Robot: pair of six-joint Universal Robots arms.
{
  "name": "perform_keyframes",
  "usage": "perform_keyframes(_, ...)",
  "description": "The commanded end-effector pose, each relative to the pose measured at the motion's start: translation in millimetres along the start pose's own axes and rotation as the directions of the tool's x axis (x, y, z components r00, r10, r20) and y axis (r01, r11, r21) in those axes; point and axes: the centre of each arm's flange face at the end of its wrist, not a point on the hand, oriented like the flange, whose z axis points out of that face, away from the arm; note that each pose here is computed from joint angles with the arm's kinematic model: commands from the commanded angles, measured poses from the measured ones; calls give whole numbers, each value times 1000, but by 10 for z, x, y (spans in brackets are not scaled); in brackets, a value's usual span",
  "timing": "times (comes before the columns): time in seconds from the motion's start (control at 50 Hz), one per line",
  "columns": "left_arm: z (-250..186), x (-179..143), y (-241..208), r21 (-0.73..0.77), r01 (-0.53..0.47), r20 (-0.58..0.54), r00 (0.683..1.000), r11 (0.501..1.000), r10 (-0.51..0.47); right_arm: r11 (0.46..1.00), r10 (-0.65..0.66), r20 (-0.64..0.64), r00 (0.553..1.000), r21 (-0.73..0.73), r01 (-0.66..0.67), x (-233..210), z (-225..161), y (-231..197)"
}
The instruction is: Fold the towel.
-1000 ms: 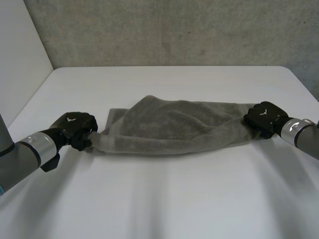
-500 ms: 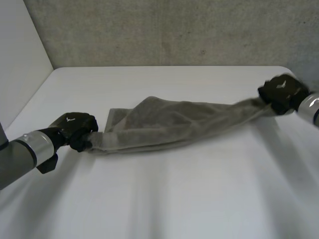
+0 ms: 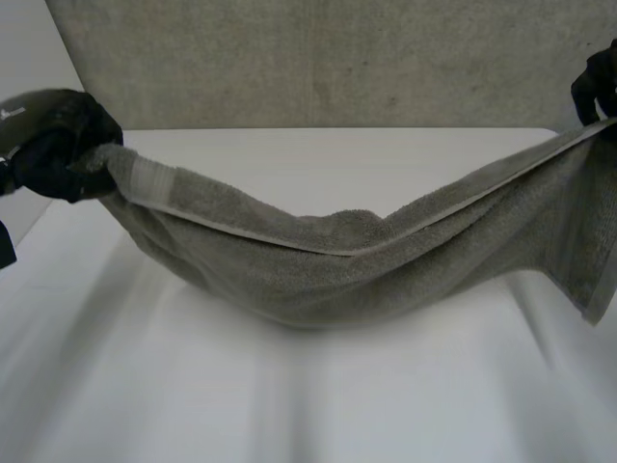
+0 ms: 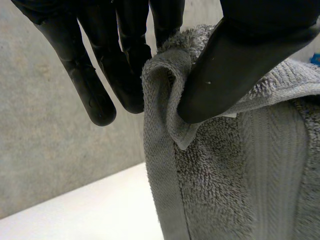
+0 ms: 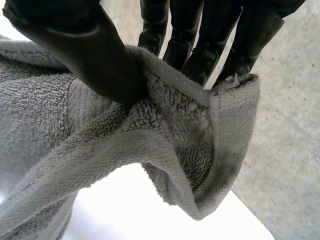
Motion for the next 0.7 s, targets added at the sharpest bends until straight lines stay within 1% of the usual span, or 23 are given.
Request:
perform_keyframes(0.02,11,-101,-91,24,65,13,998,998,-66,1000,3,20,1000,14,-4,67,-16,-69)
perform_keyframes(0.1,81,-199,-9,-5,102,25,994,995,-102,998,48,58,997,-51,-45,130,140,175)
perform_keyframes(0.14,211,-334,200,-73,168,38,986,983,-165,985,36,118,992,-173,-16,91,325,476)
perform_keyframes(0.16,212,-335,201,-73,168,38,985,983,-166,985,36,119,992,-173,-15,91,325,477)
perform_keyframes(0.2,337,-452,432,-145,230,59,973,962,-224,941,11,204,979,-334,59,-43,460,738)
perform_keyframes(0.22,338,-452,433,-145,231,59,973,962,-224,940,11,205,979,-335,60,-43,461,739)
perform_keyframes(0.24,413,-512,556,-181,260,67,966,949,-252,929,-15,243,970,-356,104,-104,560,826)
perform_keyframes(0.26,507,-567,666,-213,283,67,959,935,-275,933,-42,256,966,-334,129,-144,679,868)
perform_keyframes(0.32,601,-611,740,-237,297,63,955,925,-290,939,-81,257,963,-305,160,-187,796,866)
perform_keyframes(0.36,826,-568,795,-275,294,18,954,915,-300,950,-166,214,963,-226,214,-235,984,715)
perform_keyframes(0.38,827,-568,795,-275,294,18,954,915,-300,950,-167,214,963,-225,214,-236,985,714)
perform_keyframes(0.4,947,-511,756,-279,275,-11,957,920,-289,958,-211,163,964,-162,237,-233,1080,566)
perform_keyframes(0.42,1047,-511,650,-259,250,-24,964,933,-265,964,-248,95,964,-75,255,-225,1187,380)
perform_keyframes(0.44,1048,-511,649,-259,250,-24,964,933,-265,964,-248,95,964,-74,256,-225,1188,378)
perform_keyframes(0.46,1134,-520,494,-219,218,-34,973,951,-230,963,-268,19,963,33,267,-208,1259,145)
perform_keyframes(0.48,1135,-520,492,-219,217,-34,973,951,-230,963,-268,18,963,34,268,-207,1259,142)
perform_keyframes(0.5,1198,-529,270,-157,181,-39,981,971,-190,951,-264,-63,963,152,270,-162,1275,-123)
perform_keyframes(0.52,1238,-541,36,-85,140,-39,989,986,-144,927,-235,-133,963,269,263,-89,1252,-377)
perform_keyframes(0.54,1238,-541,34,-84,140,-39,989,987,-143,926,-234,-134,963,270,263,-89,1251,-380)
perform_keyframes(0.58,1257,-542,-444,66,82,-27,996,994,-80,862,-115,-223,968,461,209,100,1174,-755)
perform_keyframes(0.6,1257,-542,-446,67,82,-27,996,994,-80,862,-114,-224,968,462,209,101,1174,-757)
perform_keyframes(0.64,1231,-518,-863,210,80,-31,997,974,-75,808,5,-228,974,575,130,205,1136,-935)
perform_keyframes(0.7,1216,-505,-1007,263,103,-50,994,959,-93,806,38,-210,977,584,95,213,1144,-929)
